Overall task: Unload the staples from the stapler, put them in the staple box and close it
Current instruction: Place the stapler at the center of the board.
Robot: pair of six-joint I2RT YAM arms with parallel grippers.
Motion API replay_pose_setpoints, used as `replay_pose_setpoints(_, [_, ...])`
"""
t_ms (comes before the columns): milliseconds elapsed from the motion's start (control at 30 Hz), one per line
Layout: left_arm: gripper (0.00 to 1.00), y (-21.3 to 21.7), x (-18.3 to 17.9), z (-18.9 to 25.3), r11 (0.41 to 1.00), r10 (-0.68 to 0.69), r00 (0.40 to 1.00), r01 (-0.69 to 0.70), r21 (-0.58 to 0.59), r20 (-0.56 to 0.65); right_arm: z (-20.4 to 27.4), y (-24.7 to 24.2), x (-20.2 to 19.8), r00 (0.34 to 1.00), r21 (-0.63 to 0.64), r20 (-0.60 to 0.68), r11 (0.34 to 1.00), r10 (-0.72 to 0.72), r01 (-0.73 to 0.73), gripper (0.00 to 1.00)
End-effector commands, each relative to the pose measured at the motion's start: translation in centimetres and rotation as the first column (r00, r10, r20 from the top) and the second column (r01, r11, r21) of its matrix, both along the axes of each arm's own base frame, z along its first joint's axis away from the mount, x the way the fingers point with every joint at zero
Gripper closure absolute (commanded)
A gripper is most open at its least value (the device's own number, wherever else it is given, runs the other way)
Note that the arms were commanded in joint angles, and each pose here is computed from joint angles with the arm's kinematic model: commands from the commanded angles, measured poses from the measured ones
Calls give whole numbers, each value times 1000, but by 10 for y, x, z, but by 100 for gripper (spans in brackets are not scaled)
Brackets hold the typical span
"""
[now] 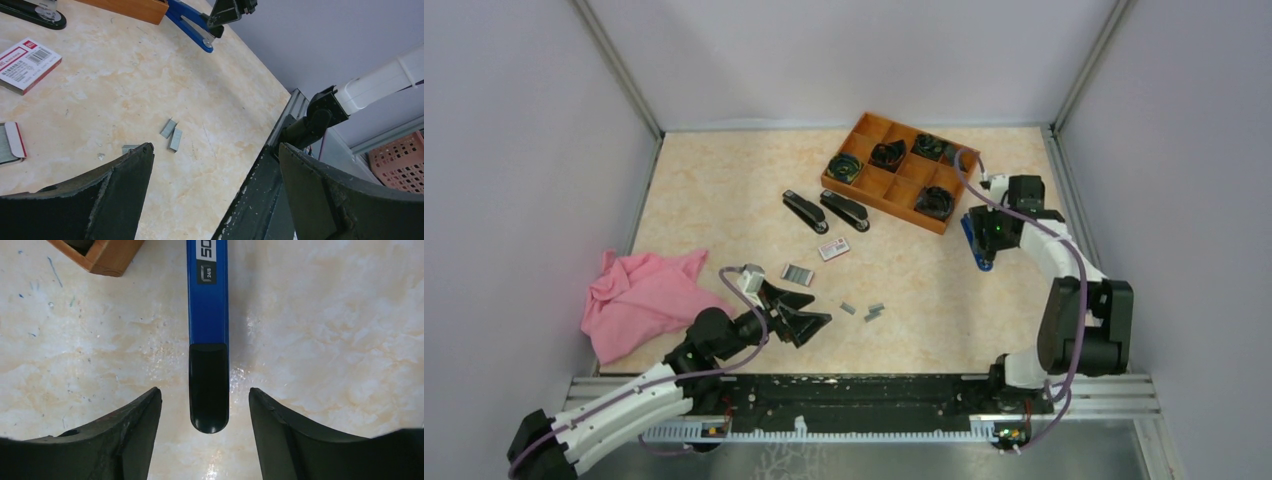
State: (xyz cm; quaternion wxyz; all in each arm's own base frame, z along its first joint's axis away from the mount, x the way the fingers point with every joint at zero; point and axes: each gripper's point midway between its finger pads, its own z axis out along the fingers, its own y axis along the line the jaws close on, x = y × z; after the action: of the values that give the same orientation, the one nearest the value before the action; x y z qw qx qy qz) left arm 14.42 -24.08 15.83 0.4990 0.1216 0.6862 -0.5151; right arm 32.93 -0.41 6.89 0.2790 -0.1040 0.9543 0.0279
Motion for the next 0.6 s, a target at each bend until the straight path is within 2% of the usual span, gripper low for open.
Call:
replay_pose_setpoints(0, [1,-3,-8,18,996,-45,999,46,-71,12,68,9,18,979,17,200,999,41,-46,34])
replay_pose_setpoints(100, [1,-3,-9,17,997,-48,999,48,-62,5,105,22,7,955,55,285,993,84,-103,30])
replay_pose_setpoints(167, [1,-1,-6,13,999,-30,1000,30,-32,-2,133,43,-4,921,110,356,972,157,-208,30])
replay_pose_setpoints(233, [1,1,-1,2,1000,-2,1000,3,27,-20,160,72,-21,867,188,434,917,244,-352,30])
replay_pose_setpoints(333, [3,2,7,-8,994,31,999,-27,105,-36,188,117,-52,753,296,548,757,365,-582,30])
replay_pose_setpoints(433, [4,-1,15,-13,984,49,997,-38,176,-57,195,148,-90,594,330,649,527,475,-783,30])
replay_pose_setpoints(467, [5,-2,18,-17,978,54,997,-40,205,-63,194,154,-99,561,338,670,473,486,-814,30])
replay_pose_setpoints(567, [8,-6,25,-29,957,72,993,-44,286,-89,189,158,-111,517,325,692,422,503,-846,30])
